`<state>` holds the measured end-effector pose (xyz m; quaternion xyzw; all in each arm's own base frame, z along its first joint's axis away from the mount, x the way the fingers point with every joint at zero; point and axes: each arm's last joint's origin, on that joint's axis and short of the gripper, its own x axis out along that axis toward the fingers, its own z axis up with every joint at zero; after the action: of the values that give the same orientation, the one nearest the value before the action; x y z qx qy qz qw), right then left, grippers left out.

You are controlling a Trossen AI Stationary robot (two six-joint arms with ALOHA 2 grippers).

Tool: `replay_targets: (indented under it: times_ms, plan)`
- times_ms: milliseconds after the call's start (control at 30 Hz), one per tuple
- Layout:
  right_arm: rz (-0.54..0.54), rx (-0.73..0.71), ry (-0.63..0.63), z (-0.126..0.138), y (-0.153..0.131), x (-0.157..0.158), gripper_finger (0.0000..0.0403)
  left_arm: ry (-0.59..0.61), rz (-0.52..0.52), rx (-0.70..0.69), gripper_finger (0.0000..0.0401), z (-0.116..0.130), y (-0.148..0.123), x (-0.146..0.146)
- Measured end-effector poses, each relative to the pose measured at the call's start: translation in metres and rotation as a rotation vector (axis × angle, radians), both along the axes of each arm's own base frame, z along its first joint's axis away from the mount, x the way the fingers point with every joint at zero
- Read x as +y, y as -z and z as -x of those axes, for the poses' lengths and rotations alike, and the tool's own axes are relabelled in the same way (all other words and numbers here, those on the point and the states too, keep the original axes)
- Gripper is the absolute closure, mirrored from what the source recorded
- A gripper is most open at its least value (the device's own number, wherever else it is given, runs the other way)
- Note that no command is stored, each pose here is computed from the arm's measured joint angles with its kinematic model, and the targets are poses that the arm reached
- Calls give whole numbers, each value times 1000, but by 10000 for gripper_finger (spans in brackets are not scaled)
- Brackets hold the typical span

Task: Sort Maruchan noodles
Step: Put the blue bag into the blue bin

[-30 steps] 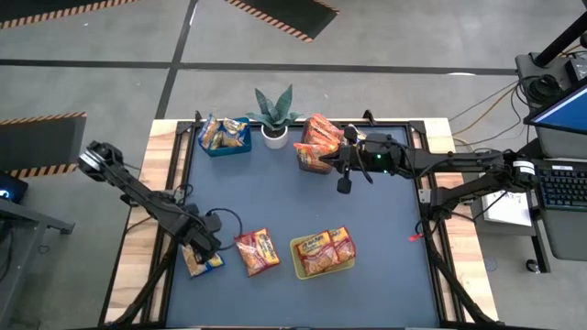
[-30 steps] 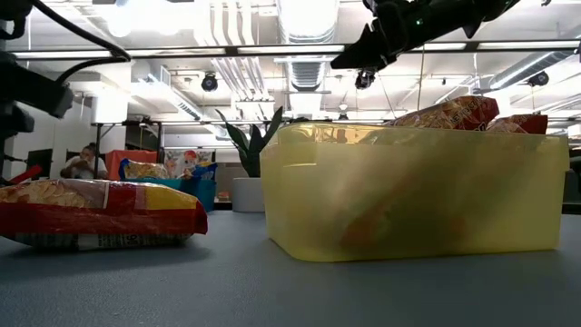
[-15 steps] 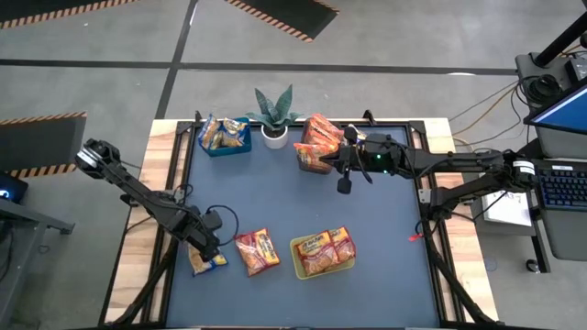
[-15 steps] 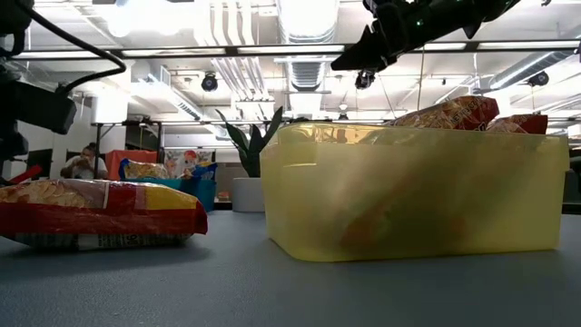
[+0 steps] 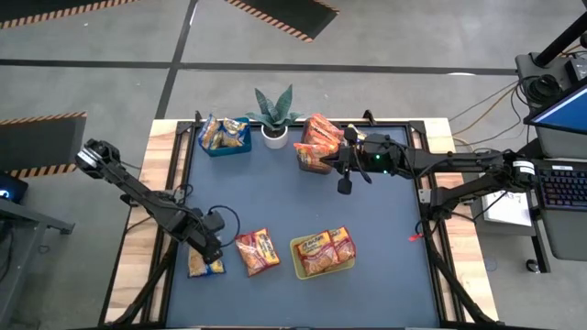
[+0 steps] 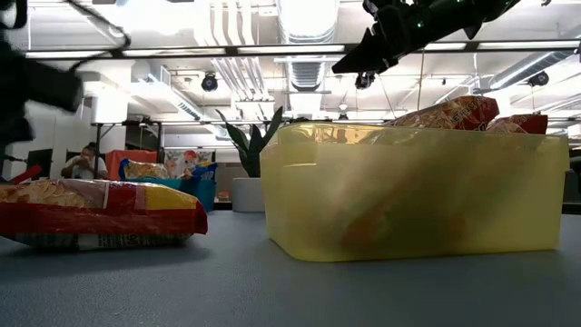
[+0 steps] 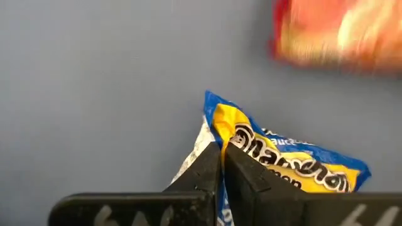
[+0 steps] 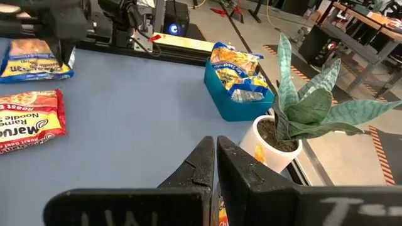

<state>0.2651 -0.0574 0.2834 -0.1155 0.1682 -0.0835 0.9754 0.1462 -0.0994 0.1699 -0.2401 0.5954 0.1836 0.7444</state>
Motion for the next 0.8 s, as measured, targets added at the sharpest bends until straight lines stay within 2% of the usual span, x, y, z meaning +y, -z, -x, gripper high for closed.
replay_targets:
  times_ms: [67, 167, 267, 433, 600, 800]
  plan:
    - [0, 0, 0, 0, 0, 0, 394, -43, -118, -61, 400, -3, -9, 3]
    - [-3, -1, 1, 0, 0, 0, 394, -233, -335, -147, 401, -7, -23, 15]
    - [-9, -2, 3, 0, 0, 0, 394, -353, -428, -284, 401, -15, -32, 20]
    - [-8, -2, 2, 0, 0, 0, 394, -451, -569, -517, 401, -27, -39, 26]
    - [-8, -2, 2, 0, 0, 0, 394, -463, -632, -545, 401, -30, -38, 31]
    - [-7, -3, 2, 0, 0, 0, 394, -341, -613, -577, 401, -44, -28, 23]
